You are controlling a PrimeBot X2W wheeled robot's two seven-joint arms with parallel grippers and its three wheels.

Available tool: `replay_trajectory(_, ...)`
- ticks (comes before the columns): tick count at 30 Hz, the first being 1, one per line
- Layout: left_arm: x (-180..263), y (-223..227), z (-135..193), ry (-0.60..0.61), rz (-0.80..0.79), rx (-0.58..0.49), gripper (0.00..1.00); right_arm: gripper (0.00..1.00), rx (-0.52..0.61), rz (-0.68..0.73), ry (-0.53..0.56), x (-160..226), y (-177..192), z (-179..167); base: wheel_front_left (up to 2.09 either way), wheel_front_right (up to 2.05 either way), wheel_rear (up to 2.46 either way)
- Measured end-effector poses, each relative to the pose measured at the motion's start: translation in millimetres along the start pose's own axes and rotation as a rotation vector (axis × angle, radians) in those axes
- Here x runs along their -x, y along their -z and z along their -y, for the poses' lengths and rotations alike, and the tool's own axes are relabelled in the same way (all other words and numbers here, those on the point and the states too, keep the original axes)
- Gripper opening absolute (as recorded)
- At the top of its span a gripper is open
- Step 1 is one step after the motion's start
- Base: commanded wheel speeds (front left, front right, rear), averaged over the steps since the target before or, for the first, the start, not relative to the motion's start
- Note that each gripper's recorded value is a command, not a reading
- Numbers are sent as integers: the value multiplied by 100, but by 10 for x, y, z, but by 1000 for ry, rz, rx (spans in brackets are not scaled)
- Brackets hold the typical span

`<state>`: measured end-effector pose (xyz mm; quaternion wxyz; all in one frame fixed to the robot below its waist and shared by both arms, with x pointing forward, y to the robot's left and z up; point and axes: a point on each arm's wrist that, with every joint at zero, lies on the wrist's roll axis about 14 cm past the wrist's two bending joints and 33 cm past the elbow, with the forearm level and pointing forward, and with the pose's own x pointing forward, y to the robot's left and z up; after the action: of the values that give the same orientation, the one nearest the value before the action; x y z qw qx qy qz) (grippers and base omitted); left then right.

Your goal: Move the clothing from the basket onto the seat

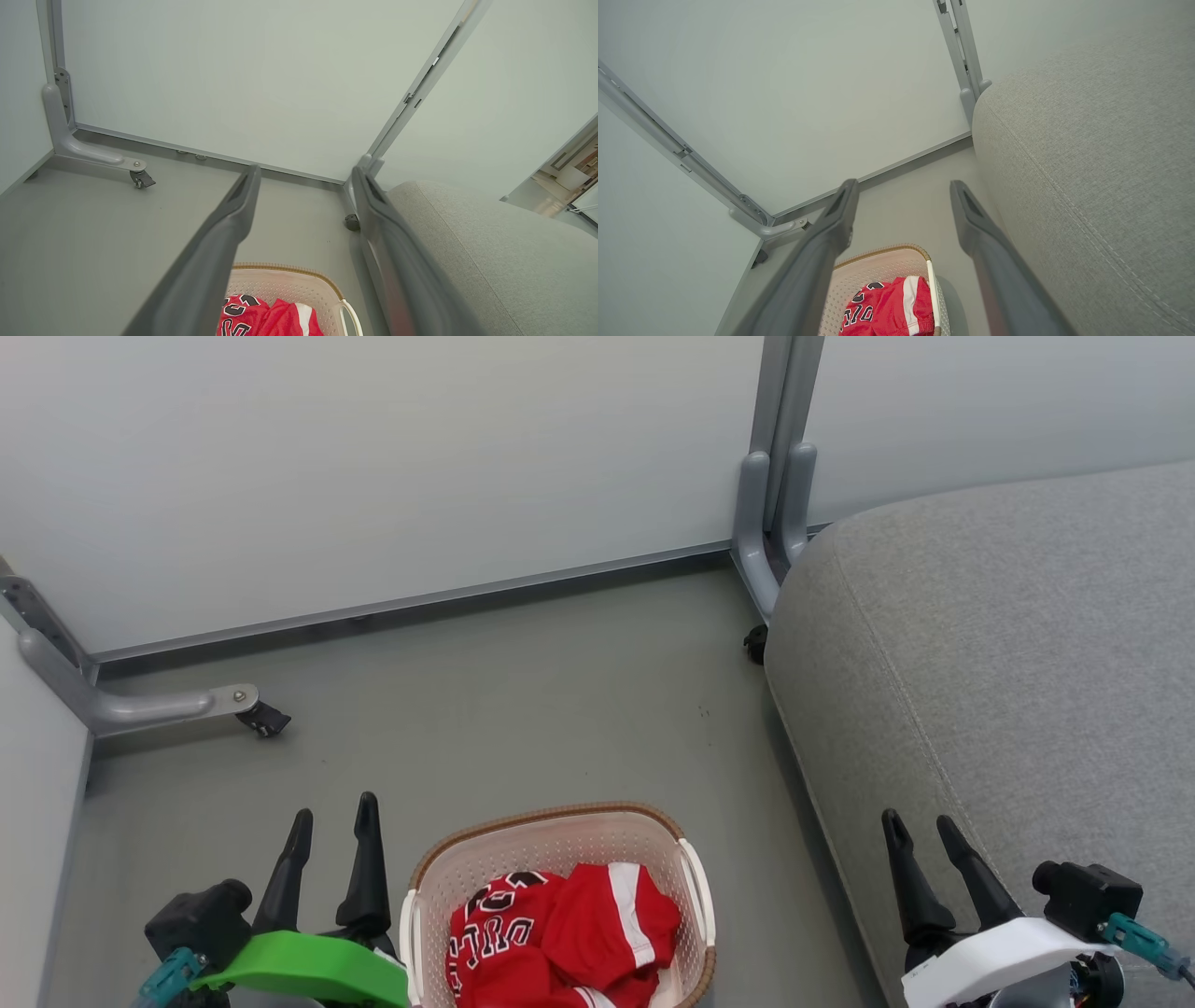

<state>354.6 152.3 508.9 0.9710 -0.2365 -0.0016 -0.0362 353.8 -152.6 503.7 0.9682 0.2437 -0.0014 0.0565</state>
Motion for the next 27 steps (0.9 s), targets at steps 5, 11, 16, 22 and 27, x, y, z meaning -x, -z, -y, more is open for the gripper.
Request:
replay_trajectory(5,14,-6,24,15,10,-42,100,100,49,7,-11,16,-10,-23,0,0,0)
replay_trajectory(11,41,18,60,35,13,-106,100,100,109,15,-26,33,-20,-57,0,0,0)
replay_trajectory(16,58,28,98,53,17,-148,100,100,156,19,-40,54,-18,-87,0,0,0)
replay_trajectory(22,96,41,113,61,23,-192,100,100,208,23,-59,81,-11,-129,0,0,0)
replay_trajectory(27,119,49,128,73,27,-227,100,100,242,32,-69,97,-23,-152,0,0,0)
